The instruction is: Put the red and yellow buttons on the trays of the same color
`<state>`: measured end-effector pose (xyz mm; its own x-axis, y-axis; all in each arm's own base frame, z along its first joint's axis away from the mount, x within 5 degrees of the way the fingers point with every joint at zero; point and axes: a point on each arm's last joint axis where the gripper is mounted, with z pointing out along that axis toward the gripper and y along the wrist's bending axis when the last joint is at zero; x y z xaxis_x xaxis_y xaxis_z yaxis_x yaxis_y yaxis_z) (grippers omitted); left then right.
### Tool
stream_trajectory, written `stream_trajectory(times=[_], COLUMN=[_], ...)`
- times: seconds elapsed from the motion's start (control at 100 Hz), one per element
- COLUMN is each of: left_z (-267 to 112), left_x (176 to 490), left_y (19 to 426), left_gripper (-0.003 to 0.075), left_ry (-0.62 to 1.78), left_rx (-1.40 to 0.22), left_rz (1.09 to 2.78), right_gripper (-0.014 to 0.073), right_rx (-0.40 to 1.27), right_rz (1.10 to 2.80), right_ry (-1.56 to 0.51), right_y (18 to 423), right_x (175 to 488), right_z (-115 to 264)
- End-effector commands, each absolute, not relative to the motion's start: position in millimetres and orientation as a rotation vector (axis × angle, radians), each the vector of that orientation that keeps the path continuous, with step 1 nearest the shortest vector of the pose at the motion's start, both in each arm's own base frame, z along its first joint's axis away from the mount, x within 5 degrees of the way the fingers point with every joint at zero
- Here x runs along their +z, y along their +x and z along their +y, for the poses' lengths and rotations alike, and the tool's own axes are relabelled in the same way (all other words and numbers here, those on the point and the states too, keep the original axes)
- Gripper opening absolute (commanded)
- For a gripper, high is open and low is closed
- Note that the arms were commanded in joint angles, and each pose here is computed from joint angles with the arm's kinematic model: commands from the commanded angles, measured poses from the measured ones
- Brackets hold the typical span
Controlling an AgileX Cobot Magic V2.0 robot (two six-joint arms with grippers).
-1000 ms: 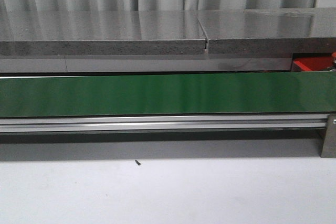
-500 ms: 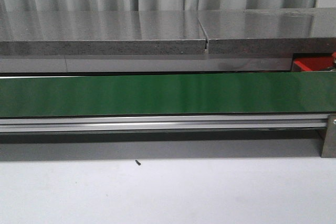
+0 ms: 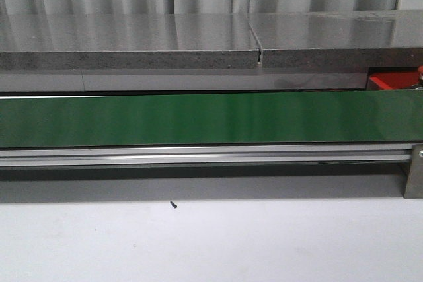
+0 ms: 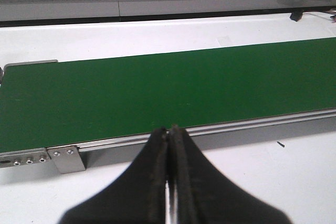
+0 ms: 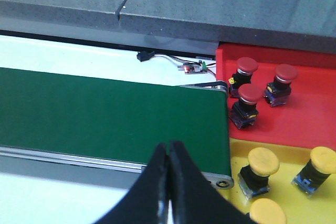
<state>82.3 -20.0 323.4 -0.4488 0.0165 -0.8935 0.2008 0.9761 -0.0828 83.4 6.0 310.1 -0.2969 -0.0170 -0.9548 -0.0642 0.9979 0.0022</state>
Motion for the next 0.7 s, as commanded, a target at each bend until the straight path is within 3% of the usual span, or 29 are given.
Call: stream_trajectory(times=[0.0,0.3,0.69], left_z=[-20.6,-18.7,13.3], left_x=[337.6,339.1,352.3], left_y=[84.3,94.2,174.8], left_gripper=[-0.0019,-0.0019,-0.0019], left_ry=[0.141,0.114,-0.137], left_rx=[-0.226,-0.206,-0.091], left_rz=[1.937,1.935,2.053], right_gripper=[-0.0115,-0.0115,-0.0115], right_rx=[0.026,0.024,0.023], right_rz=[1.777,1.765,1.764], right_ry=[-0.054,-0.051,-0.05], right_y=[75.8,70.6,70.8], right_x=[316.8,307.4,307.1], right_z=[5.6,5.8,5.7])
